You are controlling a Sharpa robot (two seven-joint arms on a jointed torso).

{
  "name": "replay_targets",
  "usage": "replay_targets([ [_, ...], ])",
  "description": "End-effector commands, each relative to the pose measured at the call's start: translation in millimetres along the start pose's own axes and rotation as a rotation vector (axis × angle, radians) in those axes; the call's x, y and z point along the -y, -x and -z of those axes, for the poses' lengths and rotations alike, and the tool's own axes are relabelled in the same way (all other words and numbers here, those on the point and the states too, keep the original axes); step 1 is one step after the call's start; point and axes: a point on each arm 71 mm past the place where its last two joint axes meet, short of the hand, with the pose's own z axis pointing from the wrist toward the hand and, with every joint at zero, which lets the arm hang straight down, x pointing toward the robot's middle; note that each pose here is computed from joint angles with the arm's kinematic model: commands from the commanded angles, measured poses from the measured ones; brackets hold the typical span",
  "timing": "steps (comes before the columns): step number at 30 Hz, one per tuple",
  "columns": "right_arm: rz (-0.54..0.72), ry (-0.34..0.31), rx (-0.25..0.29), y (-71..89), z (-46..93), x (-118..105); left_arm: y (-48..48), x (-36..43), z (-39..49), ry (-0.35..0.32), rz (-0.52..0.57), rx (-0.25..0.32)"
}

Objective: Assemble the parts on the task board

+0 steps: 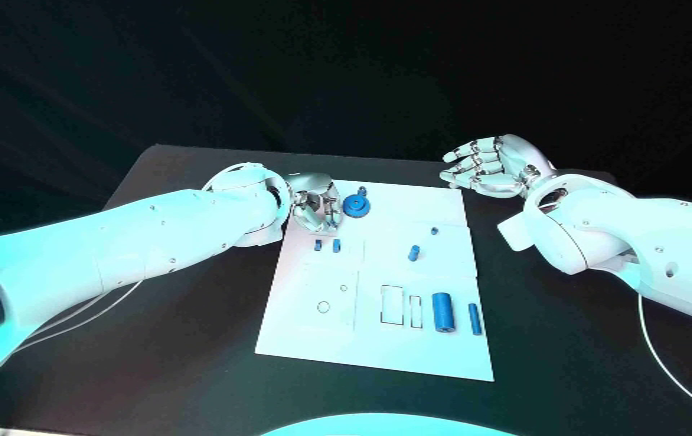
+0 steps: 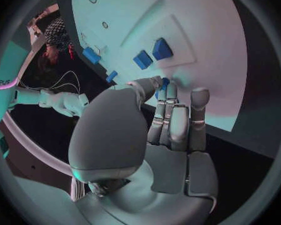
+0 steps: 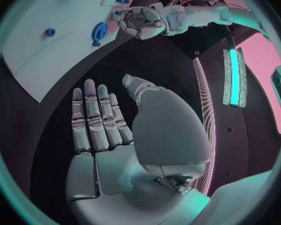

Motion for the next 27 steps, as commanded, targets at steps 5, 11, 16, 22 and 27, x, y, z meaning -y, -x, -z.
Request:
replay_targets([
  [5,0.006,0.016,-0.013,-1.1,0.3,-1.2,-6.6,2.0,-2.1,-0.005,0.001,-0.028],
  [11,0.006,0.016,-0.012,-0.9,0.3,-1.0,-7.6,1.1,-2.5,-0.001,0.001,-0.031],
  [16,0.007,0.015,-0.012,-0.6,0.3,-0.7,-8.0,0.6,-2.1,-0.001,0.006,-0.026],
  [22,0.006,0.016,-0.015,-0.8,0.3,-0.7,-8.5,0.6,-1.8,-0.005,0.013,-0.022],
  [27,0.006,0.015,-0.016,-1.0,0.3,-0.6,-8.6,0.6,-1.7,-0.006,0.022,-0.02],
])
